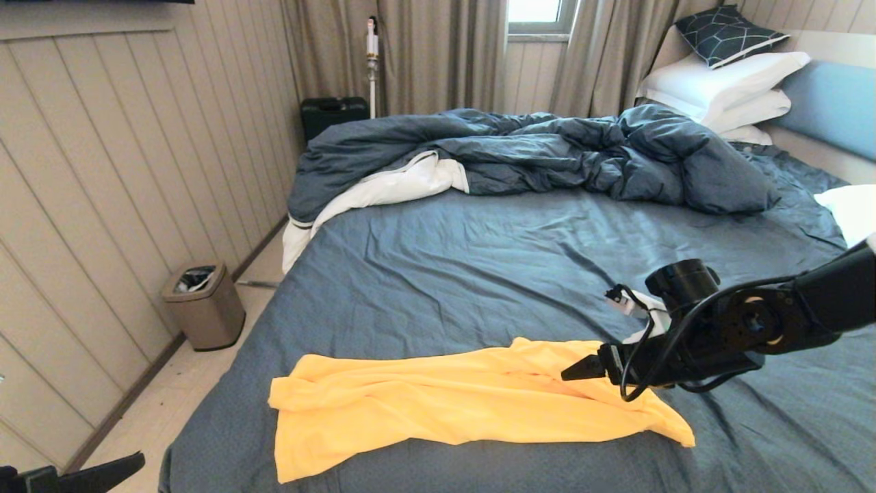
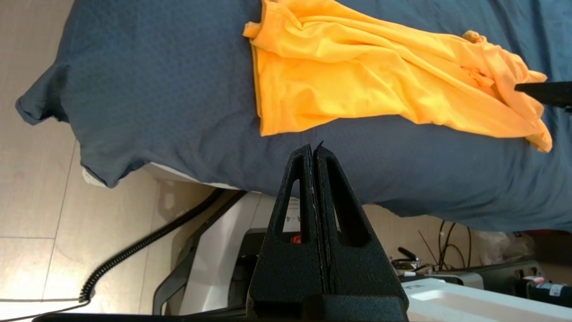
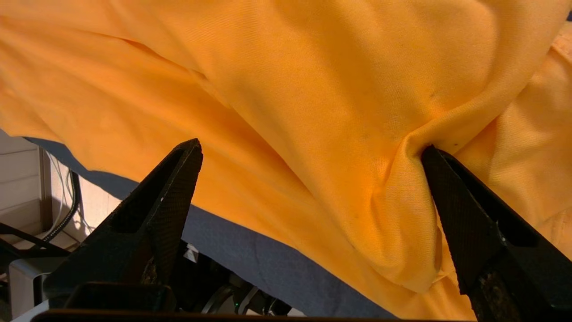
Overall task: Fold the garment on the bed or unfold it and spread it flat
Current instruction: Fold the yellow T-shirt
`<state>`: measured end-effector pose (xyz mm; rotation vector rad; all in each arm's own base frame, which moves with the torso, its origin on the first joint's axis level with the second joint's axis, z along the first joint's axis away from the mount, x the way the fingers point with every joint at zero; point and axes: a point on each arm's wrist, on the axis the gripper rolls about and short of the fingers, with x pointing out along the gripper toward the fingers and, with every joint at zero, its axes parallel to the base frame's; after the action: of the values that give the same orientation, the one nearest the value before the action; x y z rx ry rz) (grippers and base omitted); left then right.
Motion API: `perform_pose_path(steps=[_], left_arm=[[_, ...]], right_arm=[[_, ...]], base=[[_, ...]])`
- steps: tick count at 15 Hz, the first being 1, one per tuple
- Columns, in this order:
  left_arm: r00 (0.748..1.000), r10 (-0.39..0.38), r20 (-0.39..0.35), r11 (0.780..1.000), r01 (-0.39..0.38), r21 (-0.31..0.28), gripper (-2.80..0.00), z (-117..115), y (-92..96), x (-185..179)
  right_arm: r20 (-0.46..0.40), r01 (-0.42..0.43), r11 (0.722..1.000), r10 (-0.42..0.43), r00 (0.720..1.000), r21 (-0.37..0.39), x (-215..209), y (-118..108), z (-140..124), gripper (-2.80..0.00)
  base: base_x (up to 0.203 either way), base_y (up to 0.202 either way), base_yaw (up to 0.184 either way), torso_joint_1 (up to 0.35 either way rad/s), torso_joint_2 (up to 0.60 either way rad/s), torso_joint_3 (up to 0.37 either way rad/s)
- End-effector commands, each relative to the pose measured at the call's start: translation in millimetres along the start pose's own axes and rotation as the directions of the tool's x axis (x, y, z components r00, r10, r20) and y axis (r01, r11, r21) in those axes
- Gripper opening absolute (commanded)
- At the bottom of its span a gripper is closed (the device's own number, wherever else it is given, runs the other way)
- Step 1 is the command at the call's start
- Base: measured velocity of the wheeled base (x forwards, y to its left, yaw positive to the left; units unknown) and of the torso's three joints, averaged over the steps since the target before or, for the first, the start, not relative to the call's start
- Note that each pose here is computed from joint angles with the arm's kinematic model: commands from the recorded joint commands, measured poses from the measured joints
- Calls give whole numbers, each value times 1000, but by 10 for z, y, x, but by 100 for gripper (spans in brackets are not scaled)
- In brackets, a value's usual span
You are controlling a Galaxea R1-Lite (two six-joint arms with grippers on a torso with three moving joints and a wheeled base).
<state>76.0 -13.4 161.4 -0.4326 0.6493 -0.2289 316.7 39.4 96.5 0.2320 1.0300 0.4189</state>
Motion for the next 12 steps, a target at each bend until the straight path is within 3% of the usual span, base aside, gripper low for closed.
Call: perform_pose_path(steps=[1, 2, 12], left_arm=[[1000, -15, -10, 1000, 15, -5, -280, 1, -3, 5], [1000, -25, -15, 1000, 25, -11, -280, 1, -5, 7], [999, -36, -34, 999, 35, -17, -280, -31, 8, 22]], right_arm=[[-9, -3, 1000, 3, 1000, 2, 52, -13, 7, 0], [-14, -4, 1000, 4, 1000, 2, 87, -19, 17, -280], [-6, -17, 999, 17, 1000, -44, 21, 171, -17, -280]], base=[[0, 0, 0, 0, 0, 0], [0, 0, 0, 0, 0, 0], [0, 0, 0, 0, 0, 0]])
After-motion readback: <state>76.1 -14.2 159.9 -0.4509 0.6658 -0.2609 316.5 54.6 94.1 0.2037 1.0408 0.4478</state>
